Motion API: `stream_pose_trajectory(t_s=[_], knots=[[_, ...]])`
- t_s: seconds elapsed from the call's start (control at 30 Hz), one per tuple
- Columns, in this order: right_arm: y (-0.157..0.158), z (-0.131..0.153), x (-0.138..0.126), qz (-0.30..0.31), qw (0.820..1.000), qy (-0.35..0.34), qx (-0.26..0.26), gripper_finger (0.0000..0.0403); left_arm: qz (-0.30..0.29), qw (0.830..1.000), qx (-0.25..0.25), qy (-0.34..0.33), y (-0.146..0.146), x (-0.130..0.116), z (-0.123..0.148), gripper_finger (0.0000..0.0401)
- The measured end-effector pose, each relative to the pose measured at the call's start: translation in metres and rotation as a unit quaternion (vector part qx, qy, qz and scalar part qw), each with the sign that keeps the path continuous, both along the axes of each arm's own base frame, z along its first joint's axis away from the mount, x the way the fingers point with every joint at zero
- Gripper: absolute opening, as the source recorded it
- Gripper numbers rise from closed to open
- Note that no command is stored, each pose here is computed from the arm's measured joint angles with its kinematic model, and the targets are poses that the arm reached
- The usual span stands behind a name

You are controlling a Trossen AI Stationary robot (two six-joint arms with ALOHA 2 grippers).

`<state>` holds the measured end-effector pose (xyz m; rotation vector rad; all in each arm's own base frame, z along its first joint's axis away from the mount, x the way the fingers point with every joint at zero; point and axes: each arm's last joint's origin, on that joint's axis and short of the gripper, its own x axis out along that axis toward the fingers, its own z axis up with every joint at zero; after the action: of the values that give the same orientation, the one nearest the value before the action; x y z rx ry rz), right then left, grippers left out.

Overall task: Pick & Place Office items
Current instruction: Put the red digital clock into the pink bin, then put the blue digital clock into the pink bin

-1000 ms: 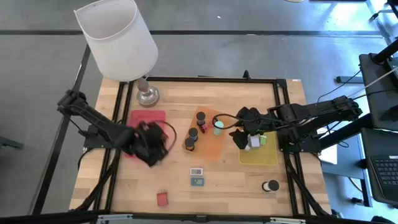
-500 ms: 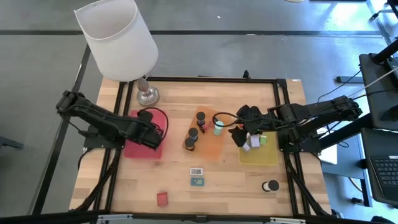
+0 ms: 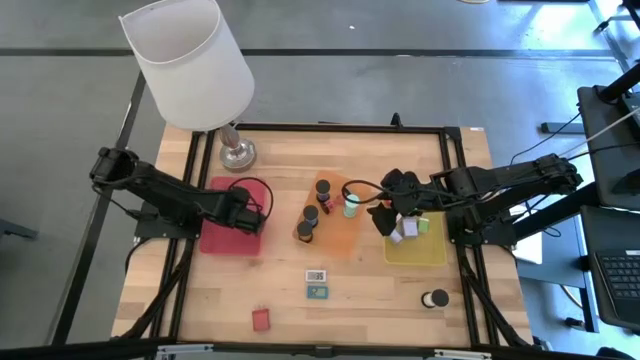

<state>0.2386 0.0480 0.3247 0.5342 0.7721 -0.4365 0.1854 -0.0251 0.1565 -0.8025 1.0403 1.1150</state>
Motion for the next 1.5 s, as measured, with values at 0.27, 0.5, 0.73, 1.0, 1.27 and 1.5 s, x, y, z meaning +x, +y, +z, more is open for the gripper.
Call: stream_pose_trajectory(t_s=[0.27, 0.5, 0.73, 1.0, 1.27, 1.5], knots=[[0.0, 0.0, 0.0, -0.006, 1.0, -0.001, 0.005, 0.0261, 0.017, 1.0, -0.011, -0.018, 0.007, -0.003, -0.014, 0.0148], [0.0, 0.0, 0.0, -0.006, 1.0, -0.001, 0.005, 0.0261, 0.013, 1.0, -0.006, -0.009, 0.013, -0.006, -0.02, 0.0148], [0.0, 0.0, 0.0, -0.006, 1.0, -0.001, 0.005, 0.0261, 0.012, 1.0, 0.004, -0.005, 0.014, -0.008, -0.021, 0.0164], [0.0, 0.0, 0.0, -0.005, 1.0, -0.001, 0.005, 0.0261, -0.004, 1.0, -0.022, 0.018, 0.012, -0.009, -0.016, 0.0209], [0.0, 0.0, 0.0, -0.005, 1.0, -0.001, 0.005, 0.0261, -0.084, 0.995, -0.039, 0.039, 0.009, -0.001, 0.016, 0.0216], [0.0, 0.0, 0.0, -0.005, 1.0, -0.001, 0.005, 0.0261, -0.185, 0.981, -0.004, -0.055, -0.007, 0.027, 0.067, 0.0206]])
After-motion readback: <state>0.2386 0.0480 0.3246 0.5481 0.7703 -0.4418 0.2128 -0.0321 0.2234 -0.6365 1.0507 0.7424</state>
